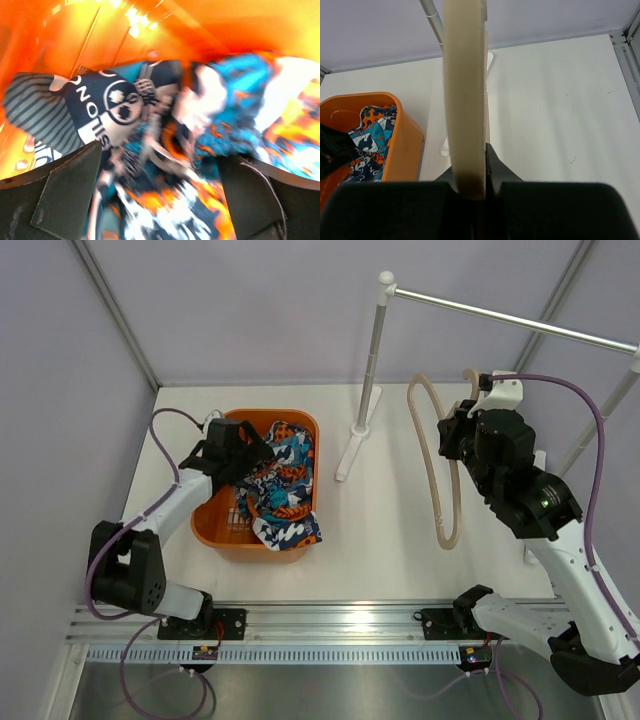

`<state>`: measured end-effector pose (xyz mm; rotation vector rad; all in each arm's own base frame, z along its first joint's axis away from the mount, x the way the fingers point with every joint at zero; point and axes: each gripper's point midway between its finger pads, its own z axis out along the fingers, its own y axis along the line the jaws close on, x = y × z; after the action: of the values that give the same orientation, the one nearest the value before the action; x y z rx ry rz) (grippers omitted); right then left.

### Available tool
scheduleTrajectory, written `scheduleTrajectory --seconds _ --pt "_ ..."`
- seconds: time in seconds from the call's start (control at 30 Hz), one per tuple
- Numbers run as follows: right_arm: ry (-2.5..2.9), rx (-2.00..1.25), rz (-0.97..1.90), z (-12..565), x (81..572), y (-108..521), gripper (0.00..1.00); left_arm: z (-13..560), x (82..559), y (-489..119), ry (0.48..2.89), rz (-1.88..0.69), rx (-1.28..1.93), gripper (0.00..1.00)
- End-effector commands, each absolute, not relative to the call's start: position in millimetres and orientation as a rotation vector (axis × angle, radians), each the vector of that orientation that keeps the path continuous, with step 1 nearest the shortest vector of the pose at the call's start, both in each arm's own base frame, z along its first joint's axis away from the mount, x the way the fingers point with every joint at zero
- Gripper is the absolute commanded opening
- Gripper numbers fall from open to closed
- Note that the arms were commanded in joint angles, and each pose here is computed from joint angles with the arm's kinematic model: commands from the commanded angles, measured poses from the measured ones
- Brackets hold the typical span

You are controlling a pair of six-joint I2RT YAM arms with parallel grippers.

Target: Remove the shorts from the hanger

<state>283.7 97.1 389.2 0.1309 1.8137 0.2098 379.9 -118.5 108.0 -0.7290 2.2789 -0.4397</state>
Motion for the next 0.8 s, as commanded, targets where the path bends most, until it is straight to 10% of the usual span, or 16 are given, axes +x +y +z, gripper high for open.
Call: scheduleTrajectory --seconds 0.0,0.27,0.77 --pt "1.776 0.105 0.241 405.6 283.0 102.4 0.00 189.4 387.7 -116.3 2.098 -0.515 -0.663 0.99" --pt "1.763 -0.149 0.301 408.9 295.6 138.9 0.00 298.7 356.4 -121.8 1.937 -0.599 -0.346 0.99" --pt "1.726 0.090 0.079 459.1 386.8 114.1 0.00 336.9 258.9 -130.5 1.854 -0.620 0.065 0.99"
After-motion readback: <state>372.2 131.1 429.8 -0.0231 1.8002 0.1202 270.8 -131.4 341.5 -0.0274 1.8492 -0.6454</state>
